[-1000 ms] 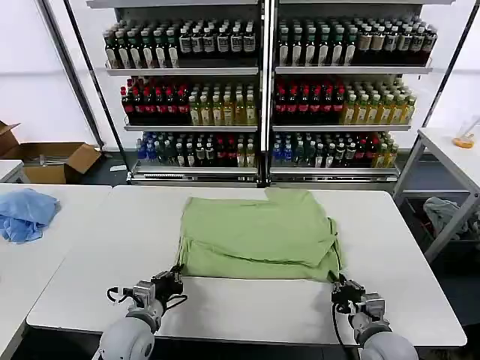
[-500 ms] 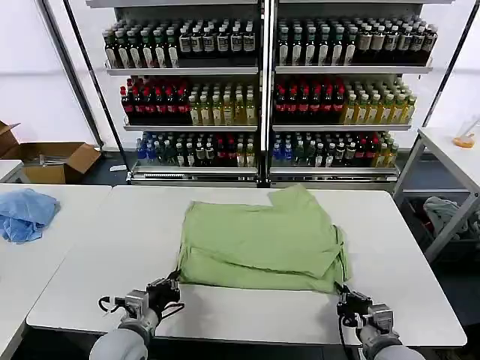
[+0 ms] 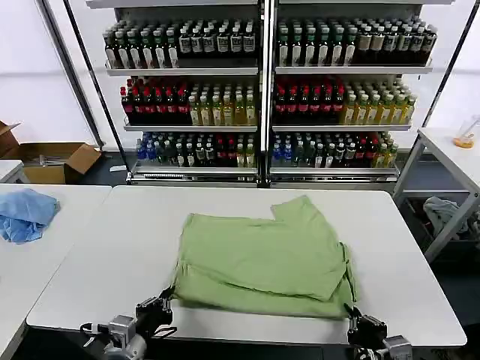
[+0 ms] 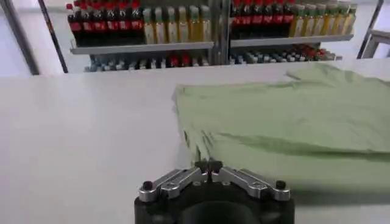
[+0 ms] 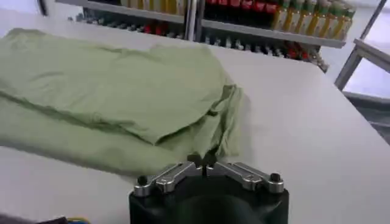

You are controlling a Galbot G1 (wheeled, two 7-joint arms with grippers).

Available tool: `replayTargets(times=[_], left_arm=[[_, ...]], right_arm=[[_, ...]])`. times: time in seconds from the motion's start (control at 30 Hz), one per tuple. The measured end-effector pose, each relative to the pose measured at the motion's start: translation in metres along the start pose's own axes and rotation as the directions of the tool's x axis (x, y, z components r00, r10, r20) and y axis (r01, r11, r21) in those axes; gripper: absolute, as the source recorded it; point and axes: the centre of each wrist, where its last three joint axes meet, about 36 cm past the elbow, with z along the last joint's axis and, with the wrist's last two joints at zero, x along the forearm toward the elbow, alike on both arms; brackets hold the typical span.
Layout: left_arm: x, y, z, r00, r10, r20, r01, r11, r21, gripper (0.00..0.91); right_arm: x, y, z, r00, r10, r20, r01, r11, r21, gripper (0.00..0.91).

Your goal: Fold and organize the clothes.

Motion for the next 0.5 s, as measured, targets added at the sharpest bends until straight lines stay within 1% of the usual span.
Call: replayTargets(times=[0.03,0.07,0.1,0.3,0.5], left_arm=[[0.003,0.000,0.000,1.000,0.001,-0.003,-0.001,1.000,0.001,0.040],[0.006,-0.001,0.000,1.000,0.001,-0.006,-0.001,1.000,0.000,0.121],[0.010,-0.001,0.000,1.000,0.003,-0.008,-0.003,1.000,-0.002,0.907],[0.026,-0.001,-0.005,1.000,0.016,-0.009,-0.016,1.000,-0.025,0.907],[0.029,0.004,-0.017,1.000,0.012,0.024,-0.011,0.999,-0.038,0.907]], right_arm=[[0.002,0.000,0.000,1.000,0.004,-0.001,-0.004,1.000,0.004,0.907],[0.004,-0.001,0.000,1.000,0.009,-0.001,-0.009,1.000,0.008,0.907],[0.005,-0.001,0.000,1.000,0.012,0.001,-0.012,1.000,0.013,0.907],[0.010,-0.006,-0.012,0.997,0.035,0.062,-0.037,0.999,0.033,0.907],[-0.001,-0.013,-0.030,0.989,0.048,0.140,-0.050,0.999,0.004,0.907]])
